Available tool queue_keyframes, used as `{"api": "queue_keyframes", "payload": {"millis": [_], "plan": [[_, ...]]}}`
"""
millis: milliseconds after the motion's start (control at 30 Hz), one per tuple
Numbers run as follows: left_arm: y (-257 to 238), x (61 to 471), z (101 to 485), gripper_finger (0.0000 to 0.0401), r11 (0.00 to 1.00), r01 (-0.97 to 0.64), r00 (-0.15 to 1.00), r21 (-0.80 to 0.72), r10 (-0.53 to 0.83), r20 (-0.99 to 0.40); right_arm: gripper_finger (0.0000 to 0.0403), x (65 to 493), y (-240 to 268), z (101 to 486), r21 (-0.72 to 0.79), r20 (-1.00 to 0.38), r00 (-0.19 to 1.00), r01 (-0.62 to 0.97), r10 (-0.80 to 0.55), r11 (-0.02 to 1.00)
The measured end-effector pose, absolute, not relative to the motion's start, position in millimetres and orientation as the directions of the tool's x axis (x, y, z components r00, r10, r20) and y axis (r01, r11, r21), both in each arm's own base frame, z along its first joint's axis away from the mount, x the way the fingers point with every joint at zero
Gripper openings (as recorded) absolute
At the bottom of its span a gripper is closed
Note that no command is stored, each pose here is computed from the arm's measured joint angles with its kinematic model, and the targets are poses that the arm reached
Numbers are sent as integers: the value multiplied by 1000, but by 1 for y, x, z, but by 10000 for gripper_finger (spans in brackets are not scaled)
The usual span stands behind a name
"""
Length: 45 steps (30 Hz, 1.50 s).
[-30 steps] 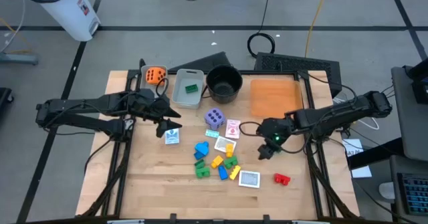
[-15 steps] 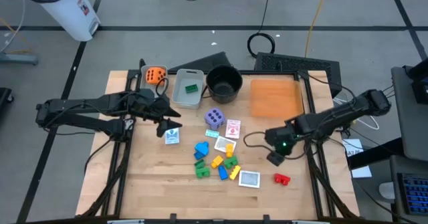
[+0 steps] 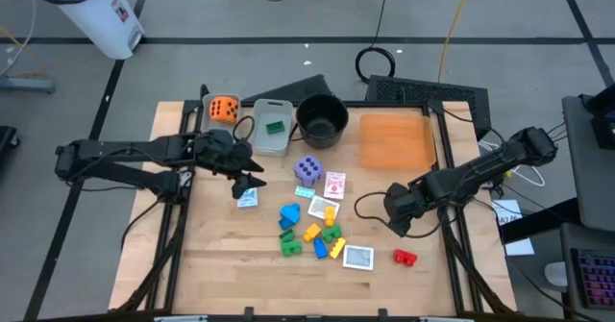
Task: Pick & Place Toys
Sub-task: Put the green game piece into the right gray bin
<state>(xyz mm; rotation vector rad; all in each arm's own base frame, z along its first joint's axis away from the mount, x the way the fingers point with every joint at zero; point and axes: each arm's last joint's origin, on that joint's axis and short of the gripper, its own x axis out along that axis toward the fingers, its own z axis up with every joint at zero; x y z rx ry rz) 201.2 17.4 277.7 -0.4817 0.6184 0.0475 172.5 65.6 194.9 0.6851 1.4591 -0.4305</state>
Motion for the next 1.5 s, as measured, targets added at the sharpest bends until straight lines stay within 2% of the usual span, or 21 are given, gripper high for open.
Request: {"api": "queue_keyframes", "payload": {"millis": [133, 333, 533, 800, 933, 1233, 1500], "plan": [[17, 205, 279, 266, 888, -160, 833, -430, -112, -542, 331, 178, 67, 184, 94, -995, 34, 627, 93, 773], [18, 207, 282, 266, 890, -140, 855, -433, -111, -506, 334, 185, 67, 171, -4, -1000, -1, 634, -4, 773], [18, 207, 283, 266, 890, -140, 856, -433, -111, -505, 334, 188, 68, 162, -35, -999, -39, 614, -14, 789], [18, 207, 283, 266, 893, -137, 855, -429, -112, -506, 326, 182, 57, 145, -19, -997, -66, 673, 35, 739], [18, 207, 282, 266, 893, -137, 855, -429, -112, -506, 297, 182, 55, 142, 11, -996, -58, 688, 70, 726], [18, 207, 282, 266, 893, -135, 855, -429, -113, -507, 202, 182, 52, 141, 12, -996, -57, 696, 72, 718], [18, 207, 282, 266, 893, -135, 855, -428, -113, -506, 148, 181, 52, 144, 25, -997, -37, 711, 74, 702]]}}
